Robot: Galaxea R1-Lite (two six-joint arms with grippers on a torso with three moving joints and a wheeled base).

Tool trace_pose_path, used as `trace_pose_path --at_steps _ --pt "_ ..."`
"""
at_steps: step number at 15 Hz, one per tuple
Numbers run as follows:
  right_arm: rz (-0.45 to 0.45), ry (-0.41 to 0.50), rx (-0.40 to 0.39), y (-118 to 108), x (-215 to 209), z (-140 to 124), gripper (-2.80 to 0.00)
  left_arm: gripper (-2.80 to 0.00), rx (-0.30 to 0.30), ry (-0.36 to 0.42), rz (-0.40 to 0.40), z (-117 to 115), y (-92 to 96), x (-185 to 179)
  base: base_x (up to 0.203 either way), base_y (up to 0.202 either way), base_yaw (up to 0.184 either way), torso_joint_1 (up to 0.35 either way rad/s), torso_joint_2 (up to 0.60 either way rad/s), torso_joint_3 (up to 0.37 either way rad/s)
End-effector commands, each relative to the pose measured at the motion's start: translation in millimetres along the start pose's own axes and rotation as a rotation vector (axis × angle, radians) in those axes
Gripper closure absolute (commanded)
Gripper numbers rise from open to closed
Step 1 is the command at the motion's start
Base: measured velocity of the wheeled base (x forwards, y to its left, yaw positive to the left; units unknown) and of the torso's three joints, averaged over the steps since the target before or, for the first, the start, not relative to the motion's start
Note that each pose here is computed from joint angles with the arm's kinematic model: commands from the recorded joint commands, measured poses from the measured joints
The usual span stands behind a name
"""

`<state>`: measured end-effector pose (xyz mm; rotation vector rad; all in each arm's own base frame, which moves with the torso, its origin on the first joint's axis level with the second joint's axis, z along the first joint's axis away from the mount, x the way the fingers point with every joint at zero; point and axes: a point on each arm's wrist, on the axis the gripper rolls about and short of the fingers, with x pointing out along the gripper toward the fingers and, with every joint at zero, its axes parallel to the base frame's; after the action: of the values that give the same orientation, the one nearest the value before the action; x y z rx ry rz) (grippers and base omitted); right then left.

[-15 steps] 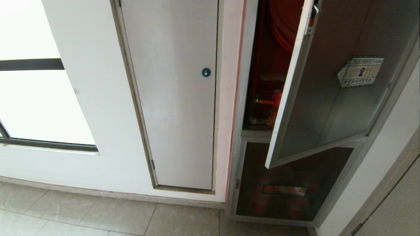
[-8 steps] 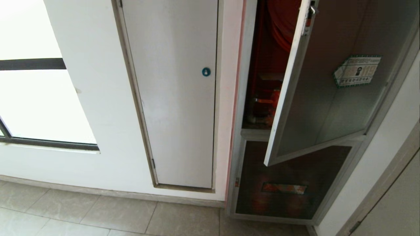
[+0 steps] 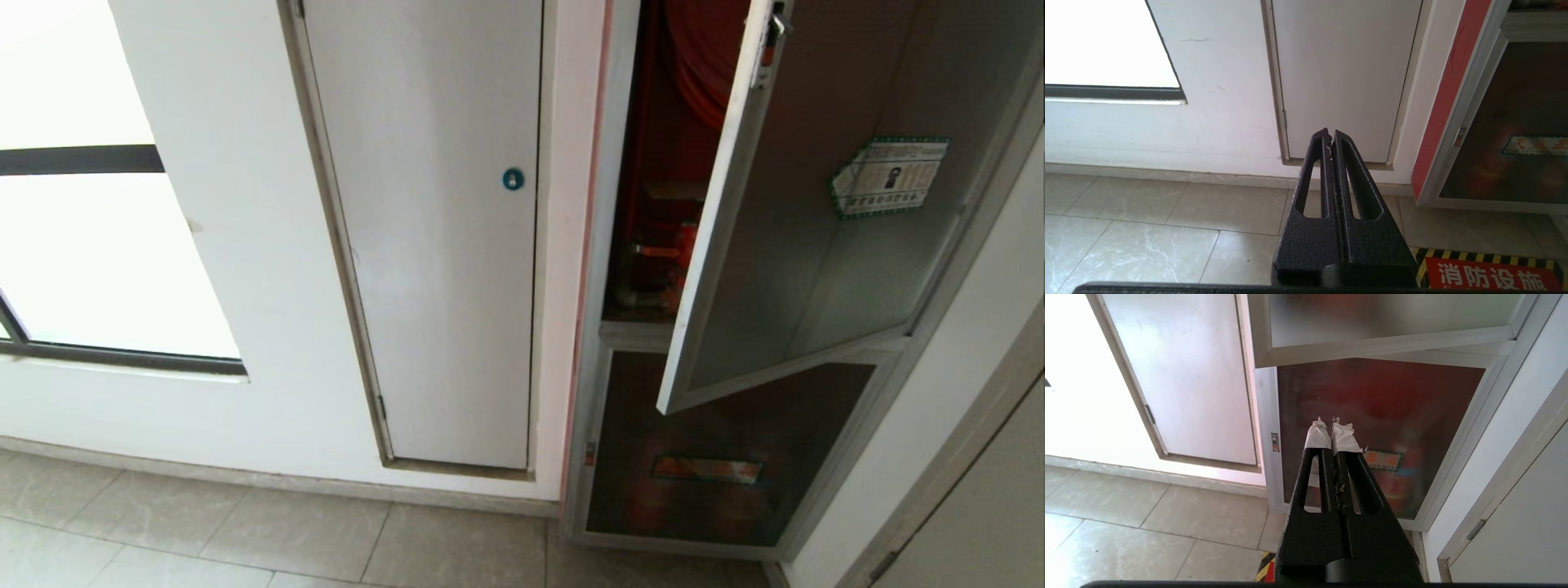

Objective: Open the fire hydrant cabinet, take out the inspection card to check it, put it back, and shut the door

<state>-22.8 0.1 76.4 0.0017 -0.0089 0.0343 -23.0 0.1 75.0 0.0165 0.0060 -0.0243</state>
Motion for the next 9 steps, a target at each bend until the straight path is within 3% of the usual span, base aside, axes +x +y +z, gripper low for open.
trace_pose_path --at_steps 1,9 --pt "0.001 0.006 0.000 0.0 0.4 -1.2 0.00 0.00 0.000 0.001 0.000 0.0 0.0 0.1 0.000 0.000 0.000 0.000 0.00 0.000" --pt "-0.001 0.004 0.009 0.0 0.5 -1.1 0.00 0.00 0.000 0.000 0.000 -0.1 0.0 0.0 0.000 0.000 0.000 0.000 0.00 0.000"
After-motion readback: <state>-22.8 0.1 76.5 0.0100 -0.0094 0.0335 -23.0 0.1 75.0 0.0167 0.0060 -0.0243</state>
